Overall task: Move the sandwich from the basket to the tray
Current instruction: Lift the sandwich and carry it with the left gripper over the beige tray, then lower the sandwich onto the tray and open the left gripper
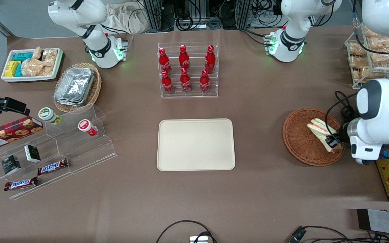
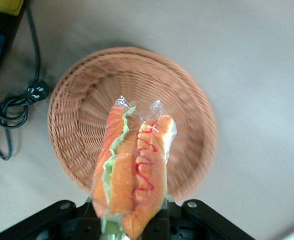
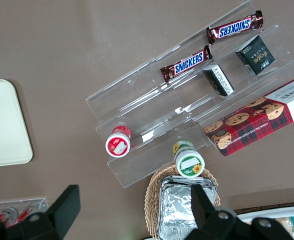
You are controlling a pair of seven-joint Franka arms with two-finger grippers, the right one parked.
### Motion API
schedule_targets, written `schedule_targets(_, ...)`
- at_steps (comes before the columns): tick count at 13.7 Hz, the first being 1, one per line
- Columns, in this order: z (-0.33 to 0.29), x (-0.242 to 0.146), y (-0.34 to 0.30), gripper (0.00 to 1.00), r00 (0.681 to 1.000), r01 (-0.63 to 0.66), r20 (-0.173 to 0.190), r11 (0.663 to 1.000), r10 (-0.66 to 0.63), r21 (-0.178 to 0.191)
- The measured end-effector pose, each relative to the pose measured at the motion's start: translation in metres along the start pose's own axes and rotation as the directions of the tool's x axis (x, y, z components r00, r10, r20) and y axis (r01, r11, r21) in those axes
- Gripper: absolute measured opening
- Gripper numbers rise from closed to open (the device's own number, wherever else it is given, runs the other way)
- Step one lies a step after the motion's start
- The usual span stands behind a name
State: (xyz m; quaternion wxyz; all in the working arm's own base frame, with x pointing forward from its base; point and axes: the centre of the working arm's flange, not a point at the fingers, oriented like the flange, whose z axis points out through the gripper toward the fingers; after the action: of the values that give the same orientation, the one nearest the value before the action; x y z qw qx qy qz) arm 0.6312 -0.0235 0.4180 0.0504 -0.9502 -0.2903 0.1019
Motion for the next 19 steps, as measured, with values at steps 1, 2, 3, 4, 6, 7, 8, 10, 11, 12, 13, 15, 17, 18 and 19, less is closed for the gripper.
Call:
schedule_targets(1,-0.025,-0.020,0.021,0.21,0.998,-0.058,0.001,0.998,0.058,-0.006)
schedule_targets(2,-0.045,-0.045,0.045,0.21,0.993,-0.122,-0.004,0.992,0.122,-0.014)
schedule_targets(3,-0.058,-0.072,0.071,0.21,0.982,-0.190,-0.018,0.982,0.189,-0.019)
schedule_targets(4,-0.062,-0.100,0.096,0.21,0.967,-0.255,-0.029,0.967,0.255,-0.018)
schedule_targets(6,-0.050,-0.147,0.147,0.21,0.931,-0.363,-0.038,0.931,0.363,-0.020)
schedule_targets(7,-0.036,-0.161,0.171,0.21,0.915,-0.402,-0.052,0.915,0.400,-0.034)
schedule_targets(8,-0.017,-0.173,0.195,0.21,0.899,-0.436,-0.058,0.899,0.433,-0.044)
schedule_targets(10,0.033,-0.190,0.236,0.21,0.872,-0.489,-0.047,0.871,0.486,-0.056)
schedule_targets(11,0.058,-0.195,0.253,0.21,0.863,-0.506,-0.042,0.860,0.504,-0.068)
schedule_targets(12,0.082,-0.198,0.267,0.21,0.856,-0.516,-0.041,0.852,0.515,-0.084)
schedule_targets(13,0.104,-0.200,0.279,0.21,0.852,-0.523,-0.039,0.847,0.522,-0.097)
schedule_targets(15,0.143,-0.209,0.295,0.21,0.841,-0.539,-0.021,0.836,0.540,-0.097)
schedule_targets(17,0.170,-0.216,0.305,0.21,0.838,-0.545,-0.025,0.835,0.544,-0.079)
schedule_targets(18,0.176,-0.217,0.308,0.21,0.842,-0.539,-0.028,0.839,0.539,-0.072)
schedule_targets(19,0.179,-0.217,0.308,0.21,0.845,-0.534,-0.027,0.843,0.534,-0.069)
